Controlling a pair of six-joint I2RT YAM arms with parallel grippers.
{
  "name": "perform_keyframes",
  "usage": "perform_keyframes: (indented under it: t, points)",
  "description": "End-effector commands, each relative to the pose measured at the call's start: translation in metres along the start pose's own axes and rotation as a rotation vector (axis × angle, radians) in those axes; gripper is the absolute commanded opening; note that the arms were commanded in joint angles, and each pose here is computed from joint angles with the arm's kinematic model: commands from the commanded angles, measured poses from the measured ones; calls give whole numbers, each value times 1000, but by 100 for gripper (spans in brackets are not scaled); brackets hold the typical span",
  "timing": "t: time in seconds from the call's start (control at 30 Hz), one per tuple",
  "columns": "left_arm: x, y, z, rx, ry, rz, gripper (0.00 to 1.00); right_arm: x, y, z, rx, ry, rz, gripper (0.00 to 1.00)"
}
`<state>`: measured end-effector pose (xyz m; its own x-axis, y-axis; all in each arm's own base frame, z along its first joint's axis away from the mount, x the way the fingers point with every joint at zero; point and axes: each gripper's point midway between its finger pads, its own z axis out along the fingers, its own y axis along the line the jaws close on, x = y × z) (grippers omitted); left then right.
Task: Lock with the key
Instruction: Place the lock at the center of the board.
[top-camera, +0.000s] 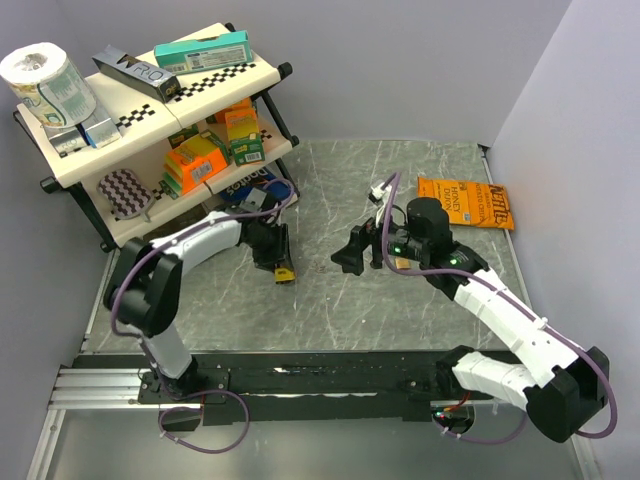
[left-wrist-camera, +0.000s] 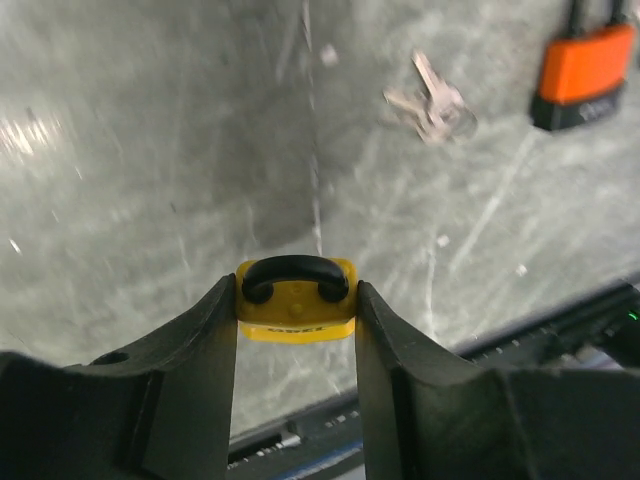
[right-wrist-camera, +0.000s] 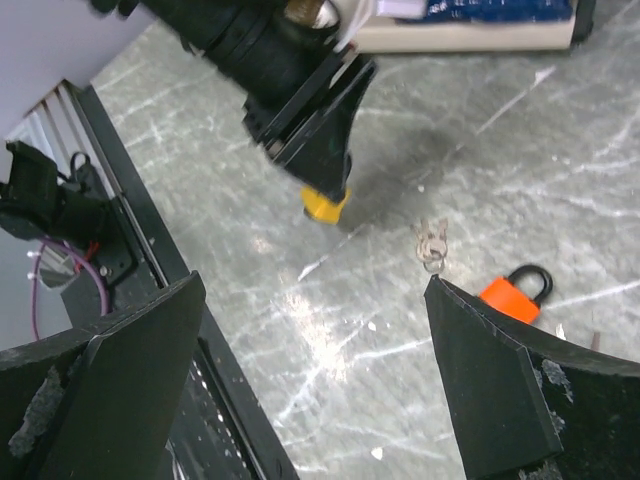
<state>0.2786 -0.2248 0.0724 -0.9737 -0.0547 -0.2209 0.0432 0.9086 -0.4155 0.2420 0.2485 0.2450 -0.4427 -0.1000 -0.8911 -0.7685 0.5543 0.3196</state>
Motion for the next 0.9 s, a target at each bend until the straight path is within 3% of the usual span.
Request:
perform_keyframes:
  t: [0.0, 0.67, 0.73, 0.77, 0.87]
  points:
    - [-25, -5, 4, -25, -26, 81, 1, 0, 2, -11, -18, -24, -21, 100]
    - [-39, -4, 61, -66, 45, 74, 2, 0, 4, -12, -39, -43, 27, 100]
    - [-41, 3, 62, -103, 36, 74, 7, -1, 4, -11, -37, -43, 29, 100]
    - [-41, 4, 63, -110, 35, 71, 16, -3, 3, -11, -36, -46, 28, 100]
    - [-44, 3, 61, -116, 23, 73, 28, -4, 3, -11, -37, -46, 28, 100]
